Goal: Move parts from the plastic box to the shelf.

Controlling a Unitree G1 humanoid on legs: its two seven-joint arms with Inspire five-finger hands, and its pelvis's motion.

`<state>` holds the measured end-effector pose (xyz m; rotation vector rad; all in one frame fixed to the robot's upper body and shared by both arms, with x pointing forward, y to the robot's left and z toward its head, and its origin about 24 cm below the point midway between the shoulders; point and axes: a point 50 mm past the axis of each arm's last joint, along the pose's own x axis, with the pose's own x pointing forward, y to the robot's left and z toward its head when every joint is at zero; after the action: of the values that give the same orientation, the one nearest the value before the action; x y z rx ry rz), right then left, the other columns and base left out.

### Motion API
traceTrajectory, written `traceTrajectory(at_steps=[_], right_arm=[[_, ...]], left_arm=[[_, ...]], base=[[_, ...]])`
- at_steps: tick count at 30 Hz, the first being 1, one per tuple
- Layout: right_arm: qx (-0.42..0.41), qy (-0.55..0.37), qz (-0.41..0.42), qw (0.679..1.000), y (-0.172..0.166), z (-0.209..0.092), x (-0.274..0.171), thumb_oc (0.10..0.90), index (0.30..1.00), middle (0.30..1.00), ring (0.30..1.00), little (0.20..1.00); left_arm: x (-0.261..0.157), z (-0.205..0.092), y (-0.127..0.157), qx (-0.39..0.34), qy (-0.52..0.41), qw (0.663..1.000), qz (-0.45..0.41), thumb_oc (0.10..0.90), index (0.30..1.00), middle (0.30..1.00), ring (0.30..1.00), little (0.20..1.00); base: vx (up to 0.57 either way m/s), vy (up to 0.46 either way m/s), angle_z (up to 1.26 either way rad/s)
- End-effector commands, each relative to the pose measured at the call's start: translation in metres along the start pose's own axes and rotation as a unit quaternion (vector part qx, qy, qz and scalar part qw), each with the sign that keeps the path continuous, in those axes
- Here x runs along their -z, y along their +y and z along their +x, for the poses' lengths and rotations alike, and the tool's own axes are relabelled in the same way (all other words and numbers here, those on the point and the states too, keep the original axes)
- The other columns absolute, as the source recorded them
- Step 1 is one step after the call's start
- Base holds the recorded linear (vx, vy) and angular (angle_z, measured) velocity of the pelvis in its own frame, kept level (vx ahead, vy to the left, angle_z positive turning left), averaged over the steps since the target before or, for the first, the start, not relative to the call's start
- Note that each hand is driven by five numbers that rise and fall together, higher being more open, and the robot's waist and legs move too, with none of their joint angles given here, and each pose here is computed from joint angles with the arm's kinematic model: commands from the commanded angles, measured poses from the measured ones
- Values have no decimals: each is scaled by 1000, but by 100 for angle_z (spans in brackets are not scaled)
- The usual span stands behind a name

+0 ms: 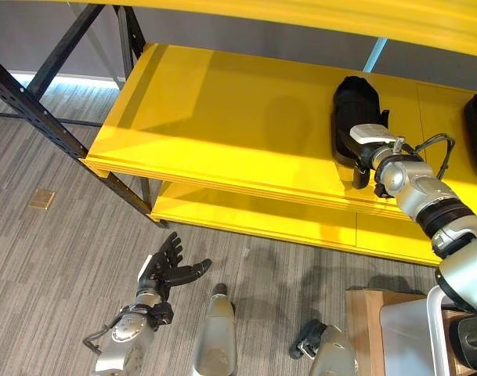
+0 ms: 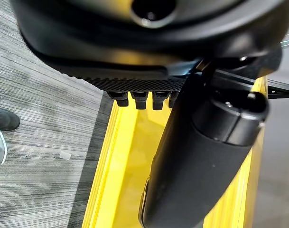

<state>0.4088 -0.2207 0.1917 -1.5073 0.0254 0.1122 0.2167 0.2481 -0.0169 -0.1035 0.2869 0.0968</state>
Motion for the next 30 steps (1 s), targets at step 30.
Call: traceTrajectory(at_steps=[30], right_arm=[[156, -144, 13, 977, -107, -15, -60, 900, 1000, 1000, 1000, 1000]], left_arm=[[-53, 7, -2, 40, -113, 992, 23, 900, 1000, 1000, 1000, 1000]], base=[[-2, 0, 0]])
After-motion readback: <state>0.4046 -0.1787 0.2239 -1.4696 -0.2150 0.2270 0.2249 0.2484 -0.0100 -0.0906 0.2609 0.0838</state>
